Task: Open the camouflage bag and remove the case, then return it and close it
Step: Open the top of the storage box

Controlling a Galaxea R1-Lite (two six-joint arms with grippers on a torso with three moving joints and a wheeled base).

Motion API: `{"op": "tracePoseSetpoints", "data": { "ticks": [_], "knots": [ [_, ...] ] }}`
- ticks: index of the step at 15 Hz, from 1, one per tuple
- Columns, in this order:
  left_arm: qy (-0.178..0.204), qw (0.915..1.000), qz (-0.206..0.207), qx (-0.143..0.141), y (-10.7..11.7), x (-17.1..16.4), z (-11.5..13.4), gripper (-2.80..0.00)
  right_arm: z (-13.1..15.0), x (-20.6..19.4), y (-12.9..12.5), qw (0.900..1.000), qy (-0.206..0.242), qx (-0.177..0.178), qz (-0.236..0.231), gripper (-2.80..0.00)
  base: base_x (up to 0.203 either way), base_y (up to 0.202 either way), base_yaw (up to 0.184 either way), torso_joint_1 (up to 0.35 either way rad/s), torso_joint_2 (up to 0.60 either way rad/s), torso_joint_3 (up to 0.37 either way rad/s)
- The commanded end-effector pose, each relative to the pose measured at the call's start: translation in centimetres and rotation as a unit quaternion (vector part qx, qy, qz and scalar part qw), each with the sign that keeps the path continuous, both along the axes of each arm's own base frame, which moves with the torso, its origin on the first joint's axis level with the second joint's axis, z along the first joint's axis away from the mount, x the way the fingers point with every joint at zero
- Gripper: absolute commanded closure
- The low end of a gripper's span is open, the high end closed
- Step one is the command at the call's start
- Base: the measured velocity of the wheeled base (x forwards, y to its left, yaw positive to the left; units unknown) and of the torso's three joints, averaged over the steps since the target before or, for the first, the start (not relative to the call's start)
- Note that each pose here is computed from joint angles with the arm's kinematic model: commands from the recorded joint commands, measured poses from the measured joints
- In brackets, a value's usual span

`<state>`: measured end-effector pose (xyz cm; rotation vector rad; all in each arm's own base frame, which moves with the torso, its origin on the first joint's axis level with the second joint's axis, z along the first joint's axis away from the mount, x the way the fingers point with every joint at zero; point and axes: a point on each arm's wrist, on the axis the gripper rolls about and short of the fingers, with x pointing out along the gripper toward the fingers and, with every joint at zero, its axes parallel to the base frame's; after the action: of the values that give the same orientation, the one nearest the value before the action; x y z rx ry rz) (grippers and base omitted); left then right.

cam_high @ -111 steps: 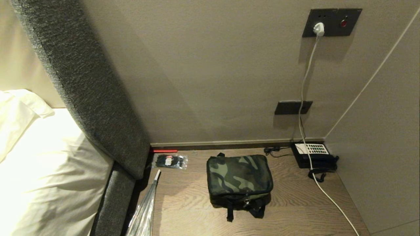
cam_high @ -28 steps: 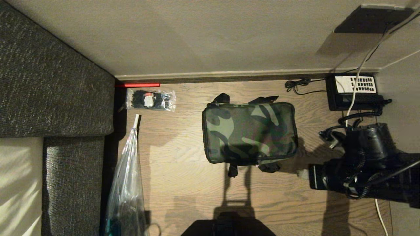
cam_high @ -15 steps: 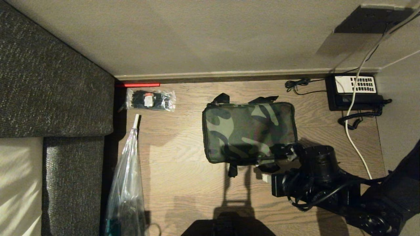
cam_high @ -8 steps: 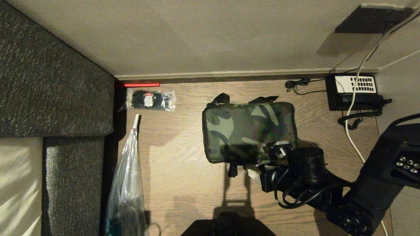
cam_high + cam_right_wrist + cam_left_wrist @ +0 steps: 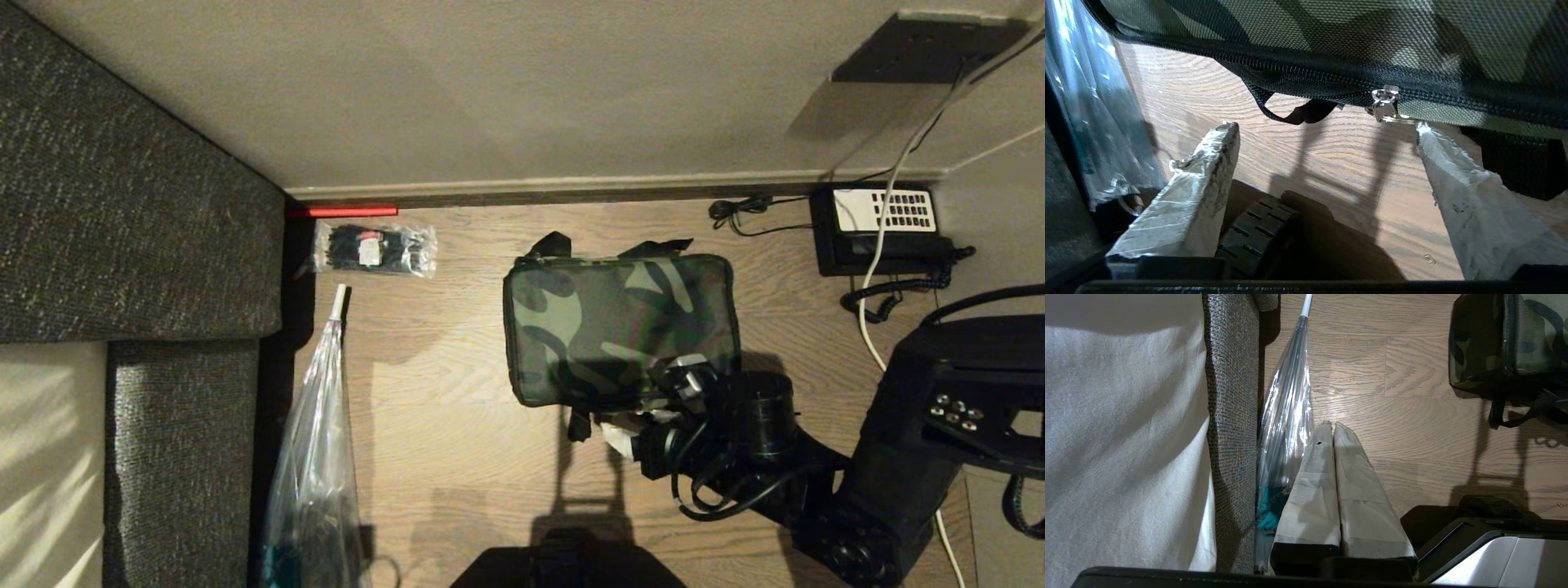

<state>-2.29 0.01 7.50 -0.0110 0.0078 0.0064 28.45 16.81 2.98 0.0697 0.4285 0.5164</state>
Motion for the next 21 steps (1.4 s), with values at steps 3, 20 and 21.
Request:
{"op": "tracePoseSetpoints", "data": {
  "ticks": [3,20,21],
  "knots": [
    [0.0,1.0,0.0,-0.001,0.0,0.0,0.0,0.0,-0.5,0.4,0.0,1.0,-0.012,-0.014,0.003,-2.8,0.0,0.0,0.0,0.0,0.0,0.0],
    [0.0,1.0,0.0,-0.001,0.0,0.0,0.0,0.0,-3.0,3.0,-1.7,0.997,-0.057,-0.043,-0.023,-2.8,0.0,0.0,0.0,0.0,0.0,0.0],
    [0.0,1.0,0.001,-0.001,0.0,0.0,0.0,0.0,-2.6,3.1,-1.7,0.997,-0.067,-0.038,-0.021,-2.8,0.0,0.0,0.0,0.0,0.0,0.0]
  ]
}}
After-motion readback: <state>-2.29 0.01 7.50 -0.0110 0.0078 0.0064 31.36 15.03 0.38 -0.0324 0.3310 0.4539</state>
